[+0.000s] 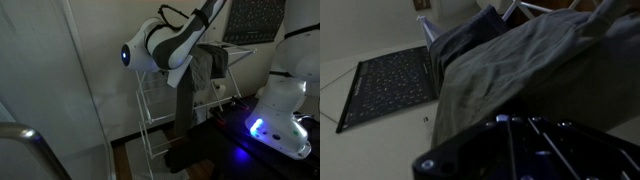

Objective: Fold the pants

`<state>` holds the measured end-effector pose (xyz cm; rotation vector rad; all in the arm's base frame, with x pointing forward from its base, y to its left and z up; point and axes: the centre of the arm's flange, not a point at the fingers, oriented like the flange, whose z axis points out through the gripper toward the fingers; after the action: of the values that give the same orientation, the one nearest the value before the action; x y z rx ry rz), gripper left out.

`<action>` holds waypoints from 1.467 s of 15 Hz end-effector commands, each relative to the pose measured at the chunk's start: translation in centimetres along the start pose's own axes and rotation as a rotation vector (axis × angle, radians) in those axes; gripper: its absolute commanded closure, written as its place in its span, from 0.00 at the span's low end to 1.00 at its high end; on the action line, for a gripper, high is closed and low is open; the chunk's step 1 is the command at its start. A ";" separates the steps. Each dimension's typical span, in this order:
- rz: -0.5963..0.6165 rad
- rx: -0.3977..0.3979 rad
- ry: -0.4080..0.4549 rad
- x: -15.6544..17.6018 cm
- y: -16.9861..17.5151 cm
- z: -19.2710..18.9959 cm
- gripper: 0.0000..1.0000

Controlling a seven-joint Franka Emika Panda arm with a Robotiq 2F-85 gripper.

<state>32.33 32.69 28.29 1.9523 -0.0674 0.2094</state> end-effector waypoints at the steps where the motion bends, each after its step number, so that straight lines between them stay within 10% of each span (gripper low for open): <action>1: -0.044 0.098 -0.174 3.8 3.5 -0.5 1.00; 12: -0.144 0.548 -0.612 9.2 11.1 -2.2 1.00; 22: -0.087 1.051 -0.786 13.6 23.4 0.6 1.00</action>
<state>42.80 26.70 48.16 2.8150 -0.4140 -0.7452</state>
